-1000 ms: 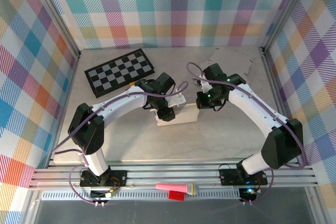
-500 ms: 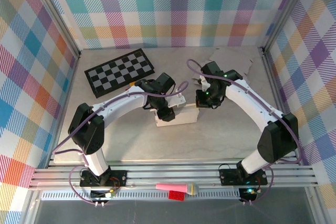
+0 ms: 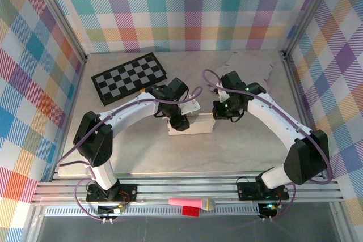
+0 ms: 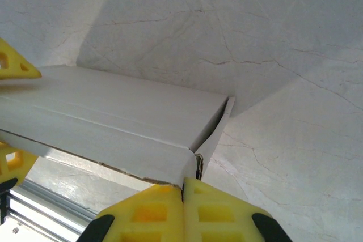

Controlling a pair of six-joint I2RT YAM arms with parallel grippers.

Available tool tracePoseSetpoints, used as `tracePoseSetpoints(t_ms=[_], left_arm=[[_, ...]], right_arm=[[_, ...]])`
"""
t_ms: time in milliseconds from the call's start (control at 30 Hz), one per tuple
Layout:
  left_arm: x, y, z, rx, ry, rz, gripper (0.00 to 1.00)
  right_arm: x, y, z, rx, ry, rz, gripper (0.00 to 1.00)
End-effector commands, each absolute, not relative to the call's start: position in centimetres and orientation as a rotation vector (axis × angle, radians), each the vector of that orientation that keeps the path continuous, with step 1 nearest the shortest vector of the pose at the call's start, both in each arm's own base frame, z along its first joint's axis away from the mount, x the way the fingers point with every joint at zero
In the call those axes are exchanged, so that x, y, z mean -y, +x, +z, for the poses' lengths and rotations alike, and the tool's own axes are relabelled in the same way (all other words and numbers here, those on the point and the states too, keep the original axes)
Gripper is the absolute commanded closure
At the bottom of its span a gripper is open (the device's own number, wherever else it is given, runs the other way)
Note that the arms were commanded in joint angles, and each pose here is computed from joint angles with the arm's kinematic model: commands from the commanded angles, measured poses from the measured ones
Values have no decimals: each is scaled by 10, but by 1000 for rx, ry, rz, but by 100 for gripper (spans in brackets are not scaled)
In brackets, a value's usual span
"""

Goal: Fold the paper box

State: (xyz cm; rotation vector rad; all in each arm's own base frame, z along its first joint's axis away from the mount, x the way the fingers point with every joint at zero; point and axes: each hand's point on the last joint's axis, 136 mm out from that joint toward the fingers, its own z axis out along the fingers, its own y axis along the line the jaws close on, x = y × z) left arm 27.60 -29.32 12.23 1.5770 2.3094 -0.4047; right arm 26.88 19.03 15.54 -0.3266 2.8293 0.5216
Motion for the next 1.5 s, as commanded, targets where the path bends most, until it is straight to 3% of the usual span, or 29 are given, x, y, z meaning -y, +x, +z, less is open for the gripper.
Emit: tracePoseSetpoints(t_ms=[0,133,367,767,867,1233,1300,1467], left_arm=[[293,288,135,-2298,1491,-411,46],[291,290,145,-2297,1413,-434,37],[287,291,147,-2328,1320,-454,35],[290,282,136,-2374,1377,-489,55],[290,283,135,-2377,1370,-490,56],[288,294,180,-2306,1147,-499,36],[285,293,188,-2302,1092,-502,27],[259,296,205,-2328,904,-436,30]], right_arm=[[-186,262,145,-2836,-385,477,100],[-187,262,143,-2820,-403,459,100],[-192,260,142,-2801,-414,433,100],[-196,253,136,-2808,-374,402,100],[-194,251,129,-2794,-374,383,100],[-193,256,135,-2765,-376,333,100],[-193,256,136,-2769,-376,330,100],[-195,258,138,-2773,-375,329,100]])
